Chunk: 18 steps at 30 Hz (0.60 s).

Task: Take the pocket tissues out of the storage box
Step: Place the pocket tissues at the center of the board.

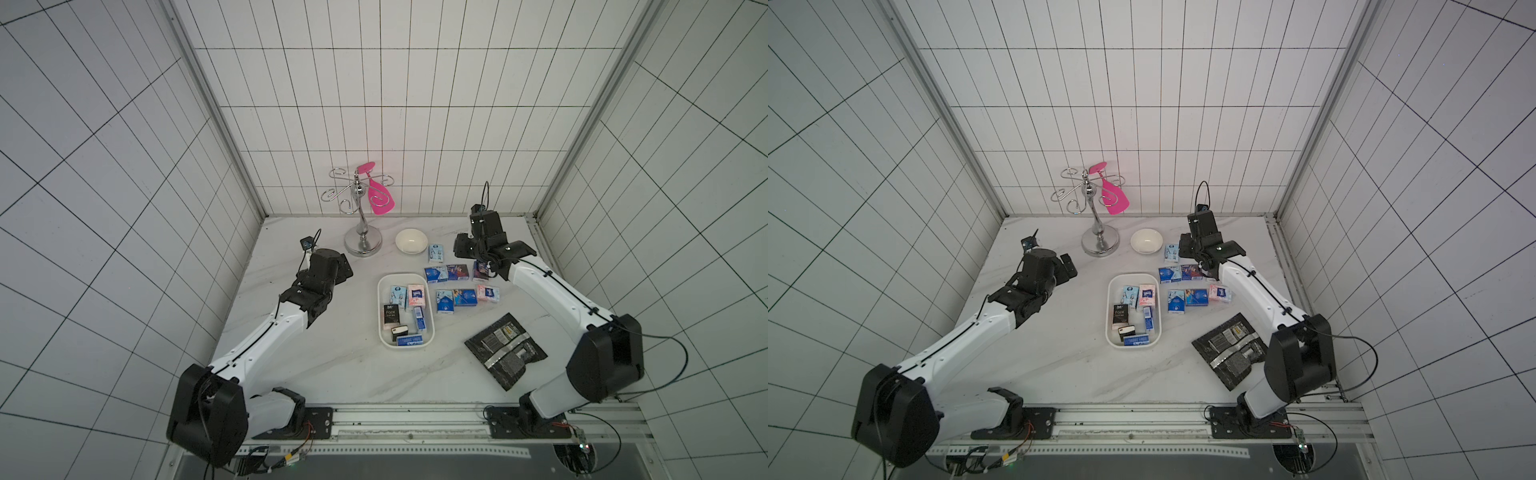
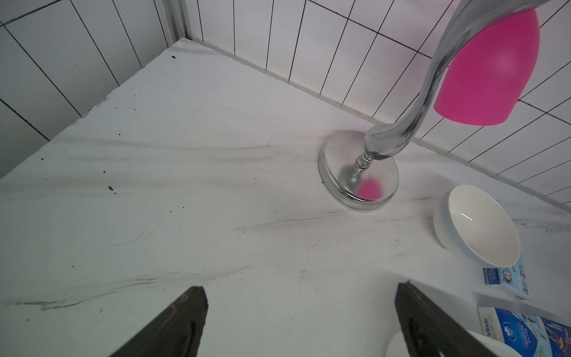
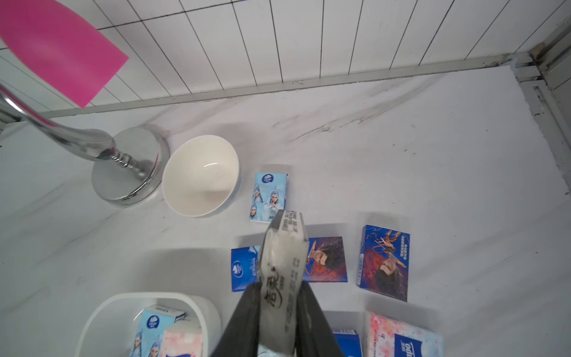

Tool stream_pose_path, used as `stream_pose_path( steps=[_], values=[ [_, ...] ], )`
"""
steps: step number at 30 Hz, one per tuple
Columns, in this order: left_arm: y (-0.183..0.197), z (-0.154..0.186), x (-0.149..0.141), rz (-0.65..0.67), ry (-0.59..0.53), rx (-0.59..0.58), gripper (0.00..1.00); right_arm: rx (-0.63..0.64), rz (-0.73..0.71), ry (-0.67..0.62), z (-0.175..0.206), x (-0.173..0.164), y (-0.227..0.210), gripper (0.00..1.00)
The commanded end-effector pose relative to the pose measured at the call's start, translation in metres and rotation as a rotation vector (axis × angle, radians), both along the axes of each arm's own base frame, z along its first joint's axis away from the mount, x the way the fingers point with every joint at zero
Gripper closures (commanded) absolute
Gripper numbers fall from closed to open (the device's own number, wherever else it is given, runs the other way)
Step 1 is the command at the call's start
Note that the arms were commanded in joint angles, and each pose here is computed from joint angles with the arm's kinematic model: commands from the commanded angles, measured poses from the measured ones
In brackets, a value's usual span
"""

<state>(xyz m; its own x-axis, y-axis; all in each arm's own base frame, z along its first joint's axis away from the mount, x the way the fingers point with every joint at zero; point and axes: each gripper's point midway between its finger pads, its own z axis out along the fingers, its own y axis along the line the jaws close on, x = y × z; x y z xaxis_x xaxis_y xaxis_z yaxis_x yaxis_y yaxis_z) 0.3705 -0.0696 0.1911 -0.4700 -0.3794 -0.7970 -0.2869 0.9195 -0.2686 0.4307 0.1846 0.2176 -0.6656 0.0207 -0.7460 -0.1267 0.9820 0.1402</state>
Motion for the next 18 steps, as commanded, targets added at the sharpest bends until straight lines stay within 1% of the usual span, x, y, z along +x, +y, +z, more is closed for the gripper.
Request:
stream_pose_path(
  steps=[1,4,7,14,18],
  values=[
    [-0.003,0.006,0.001,-0.011,-0.009,-0.007,0.01,-0.108,-0.012,0.049,-0.021,0.028,-0.011,0.78],
    [-0.001,0.008,0.001,-0.006,-0.017,-0.002,0.01,-0.178,-0.017,0.053,-0.038,0.053,-0.015,0.78],
    [0.000,0.010,0.001,-0.002,-0.022,0.005,0.01,-0.243,-0.003,0.060,-0.052,0.069,-0.015,0.77],
    [0.002,0.012,0.001,0.003,-0.031,0.012,0.01,-0.417,0.010,0.134,-0.085,0.090,-0.024,0.77],
    [0.002,0.013,0.002,0.003,-0.035,0.017,0.01,-0.445,0.033,0.173,-0.103,0.093,-0.023,0.77]
  ],
)
